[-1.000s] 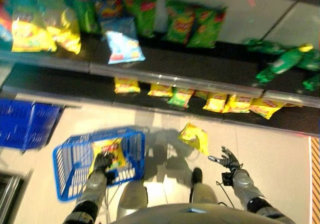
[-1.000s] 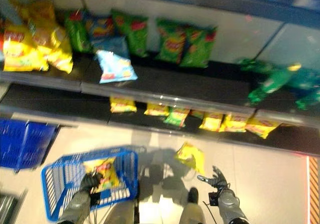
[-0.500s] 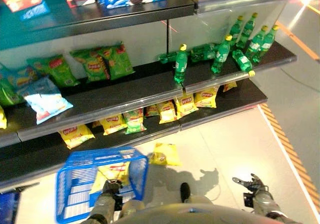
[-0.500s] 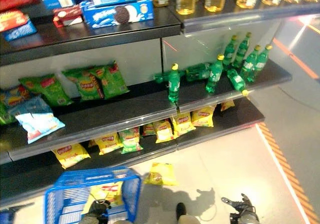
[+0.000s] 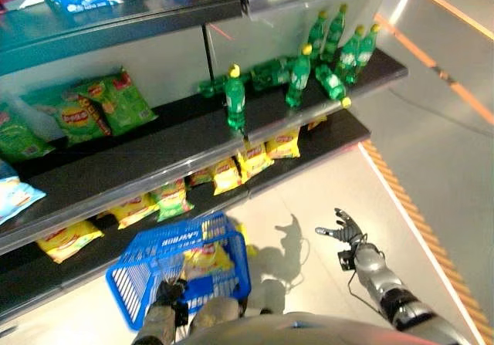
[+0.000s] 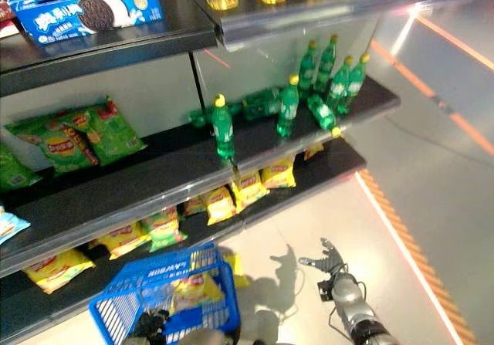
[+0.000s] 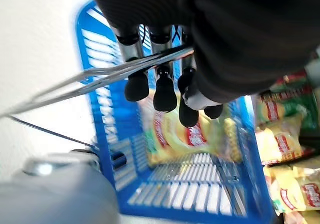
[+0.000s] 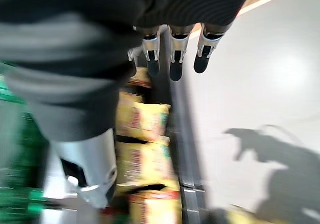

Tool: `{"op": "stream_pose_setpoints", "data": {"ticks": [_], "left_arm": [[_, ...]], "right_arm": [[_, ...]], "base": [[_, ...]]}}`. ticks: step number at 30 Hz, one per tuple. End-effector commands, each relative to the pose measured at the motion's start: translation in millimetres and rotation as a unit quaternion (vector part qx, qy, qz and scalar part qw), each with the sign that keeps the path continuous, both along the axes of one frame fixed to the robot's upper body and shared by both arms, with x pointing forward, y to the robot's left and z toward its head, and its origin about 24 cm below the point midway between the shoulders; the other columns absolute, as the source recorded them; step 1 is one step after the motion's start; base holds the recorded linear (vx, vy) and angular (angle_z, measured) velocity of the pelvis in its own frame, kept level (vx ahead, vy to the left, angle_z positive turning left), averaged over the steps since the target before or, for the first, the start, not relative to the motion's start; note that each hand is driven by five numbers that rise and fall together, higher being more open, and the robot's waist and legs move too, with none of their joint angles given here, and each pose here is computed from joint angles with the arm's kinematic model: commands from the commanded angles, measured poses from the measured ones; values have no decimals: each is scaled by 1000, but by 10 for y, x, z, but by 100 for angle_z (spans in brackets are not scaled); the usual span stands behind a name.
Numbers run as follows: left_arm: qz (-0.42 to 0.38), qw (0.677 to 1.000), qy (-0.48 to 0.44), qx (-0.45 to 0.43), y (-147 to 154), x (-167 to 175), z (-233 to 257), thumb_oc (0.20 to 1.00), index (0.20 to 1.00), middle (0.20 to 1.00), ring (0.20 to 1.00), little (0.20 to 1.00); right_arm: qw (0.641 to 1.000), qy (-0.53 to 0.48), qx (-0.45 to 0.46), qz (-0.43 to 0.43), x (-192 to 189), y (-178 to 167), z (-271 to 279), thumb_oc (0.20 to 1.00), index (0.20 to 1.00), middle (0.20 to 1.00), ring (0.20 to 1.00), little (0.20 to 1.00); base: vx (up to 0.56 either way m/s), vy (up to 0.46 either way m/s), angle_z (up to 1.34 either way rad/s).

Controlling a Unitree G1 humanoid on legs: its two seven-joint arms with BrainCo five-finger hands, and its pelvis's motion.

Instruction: Pick up the snacks into the basket

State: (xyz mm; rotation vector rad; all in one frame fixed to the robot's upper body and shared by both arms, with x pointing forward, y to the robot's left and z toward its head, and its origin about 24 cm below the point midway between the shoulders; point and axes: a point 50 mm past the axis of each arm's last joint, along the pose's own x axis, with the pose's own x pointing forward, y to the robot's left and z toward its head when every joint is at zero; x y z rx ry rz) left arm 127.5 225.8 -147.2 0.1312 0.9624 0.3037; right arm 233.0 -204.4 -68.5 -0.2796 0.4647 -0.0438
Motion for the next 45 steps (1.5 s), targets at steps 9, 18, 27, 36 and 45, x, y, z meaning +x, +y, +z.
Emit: {"op": "stream_pose_setpoints", "data": {"ticks": [9,18,27,36,45], "left_arm": [[-109,971,-206,51,-77,776,588,200,200,200,200,200],[-104,937,-332,-10,-291,960,1010,200,200,200,200,200],[-115,909,-399,-26,-344,1033,1306,200,200,200,200,200],[-130,853,-505,-35,-382,1208,1846,200,200,200,200,200],[-165,786,-595,-22,-443,1334,2377,200,200,200,200,200]], "right_arm": [[979,-197,2,-44,-60,-248,675,1000,1000,1000,1000,1000],[974,-218,-37,-51,21,-389,834,1000,1000,1000,1000,1000],[972,-232,-8,-47,102,-256,871,1000,1000,1000,1000,1000],[956,-285,5,-72,460,-230,1176,1000,1000,1000,1000,1000],[927,-357,21,-115,922,-218,1669,1000,1000,1000,1000,1000]], "base": [[286,-339,156],[11,-296,93],[2,-91,32],[-119,70,12],[-115,74,-5]]}}
